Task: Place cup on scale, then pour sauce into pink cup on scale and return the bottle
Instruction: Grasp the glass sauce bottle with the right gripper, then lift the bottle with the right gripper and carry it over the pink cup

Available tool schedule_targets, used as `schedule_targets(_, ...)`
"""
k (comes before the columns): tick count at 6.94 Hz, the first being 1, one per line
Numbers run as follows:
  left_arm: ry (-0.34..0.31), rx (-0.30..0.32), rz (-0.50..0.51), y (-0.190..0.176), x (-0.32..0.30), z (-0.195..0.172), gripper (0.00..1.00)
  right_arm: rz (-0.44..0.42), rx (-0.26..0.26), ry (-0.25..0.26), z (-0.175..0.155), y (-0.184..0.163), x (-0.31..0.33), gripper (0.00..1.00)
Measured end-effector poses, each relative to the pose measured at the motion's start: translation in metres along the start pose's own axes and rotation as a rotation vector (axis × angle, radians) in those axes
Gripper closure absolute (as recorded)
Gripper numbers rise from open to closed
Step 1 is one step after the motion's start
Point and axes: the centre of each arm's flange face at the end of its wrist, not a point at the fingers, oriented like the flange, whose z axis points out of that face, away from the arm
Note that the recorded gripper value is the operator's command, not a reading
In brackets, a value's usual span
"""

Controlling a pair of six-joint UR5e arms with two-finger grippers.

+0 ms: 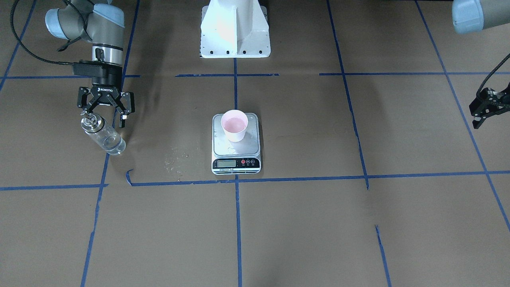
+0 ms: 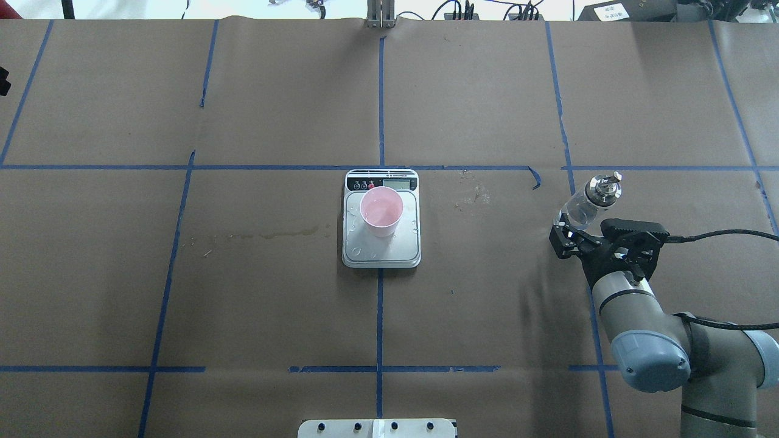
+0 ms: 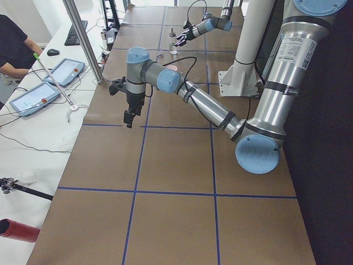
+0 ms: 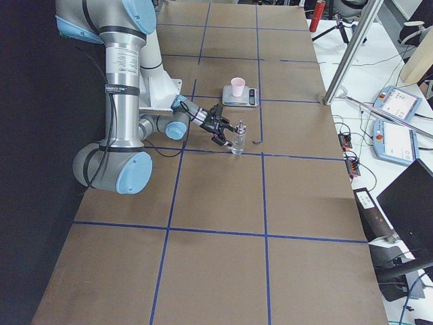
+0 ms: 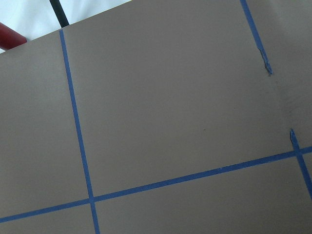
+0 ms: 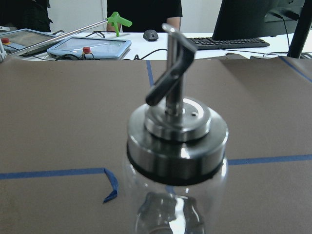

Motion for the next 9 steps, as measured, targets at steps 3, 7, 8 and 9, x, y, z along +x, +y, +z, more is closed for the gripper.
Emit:
schedule_targets(3, -0.001, 0.001, -0.003, -0.001, -0.001, 0.000, 0.00, -0.013, 0.040, 0.039, 0.032, -0.003, -0.011, 0.00)
schedule_targets(7, -0.001, -0.001, -0.009, -0.002, -0.003, 0.000, 0.00, -0.010, 0.062, 0.061, 0.045, -0.016, -0.009, 1.00)
schedule_targets(8, 0.000, -0.001, -0.011, -0.002, -0.003, 0.000, 0.00, -0.004, 0.062, 0.056, 0.045, -0.019, -0.014, 1.00)
schedule_targets(9, 0.001, 0.000, -0.014, -0.003, -0.002, 0.000, 0.00, -0.014, 0.063, 0.052, 0.045, -0.025, -0.018, 1.00)
